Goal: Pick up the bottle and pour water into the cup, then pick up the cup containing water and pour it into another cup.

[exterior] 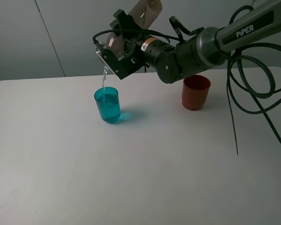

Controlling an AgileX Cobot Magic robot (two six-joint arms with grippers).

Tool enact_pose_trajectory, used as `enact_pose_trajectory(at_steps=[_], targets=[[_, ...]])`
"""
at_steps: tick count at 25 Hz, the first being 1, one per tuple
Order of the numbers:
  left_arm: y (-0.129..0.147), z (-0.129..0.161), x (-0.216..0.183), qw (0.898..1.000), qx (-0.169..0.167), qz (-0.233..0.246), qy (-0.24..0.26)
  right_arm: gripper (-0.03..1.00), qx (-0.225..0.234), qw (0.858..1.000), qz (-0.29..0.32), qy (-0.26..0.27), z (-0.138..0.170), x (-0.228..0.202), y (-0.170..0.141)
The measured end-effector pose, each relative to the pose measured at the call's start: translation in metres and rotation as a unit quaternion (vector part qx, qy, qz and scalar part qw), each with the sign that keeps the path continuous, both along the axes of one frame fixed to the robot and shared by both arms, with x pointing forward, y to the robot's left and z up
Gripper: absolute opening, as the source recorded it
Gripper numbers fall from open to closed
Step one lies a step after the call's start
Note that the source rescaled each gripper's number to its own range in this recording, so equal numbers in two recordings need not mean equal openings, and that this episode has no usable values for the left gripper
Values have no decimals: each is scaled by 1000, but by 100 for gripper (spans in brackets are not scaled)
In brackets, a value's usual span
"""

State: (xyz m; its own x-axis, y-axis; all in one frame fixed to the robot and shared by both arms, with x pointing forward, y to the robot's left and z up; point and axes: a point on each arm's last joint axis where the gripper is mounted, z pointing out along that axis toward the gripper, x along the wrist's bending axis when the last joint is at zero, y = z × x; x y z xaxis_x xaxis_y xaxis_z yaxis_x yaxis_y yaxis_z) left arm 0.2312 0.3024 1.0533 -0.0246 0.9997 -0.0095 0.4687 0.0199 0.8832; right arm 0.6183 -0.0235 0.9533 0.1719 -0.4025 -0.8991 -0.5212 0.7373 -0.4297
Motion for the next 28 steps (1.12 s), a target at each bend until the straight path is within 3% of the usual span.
enact_pose_trajectory(at_steps=[10, 16, 20, 25, 28], targets=[[0, 0, 0, 1000, 0, 0, 0, 0, -2, 1000, 2, -2, -1, 0, 0], [0, 0, 0, 1000, 0, 0, 0, 0, -21, 999, 2, 24, -33, 2, 2], [0, 0, 0, 1000, 0, 0, 0, 0, -25, 999, 2, 30, -39, 2, 2], [0, 0, 0, 1000, 0, 0, 0, 0, -18, 1000, 2, 20, -36, 3, 2], [0, 0, 0, 1000, 0, 0, 0, 0, 25, 999, -3, 42, -21, 1, 1]])
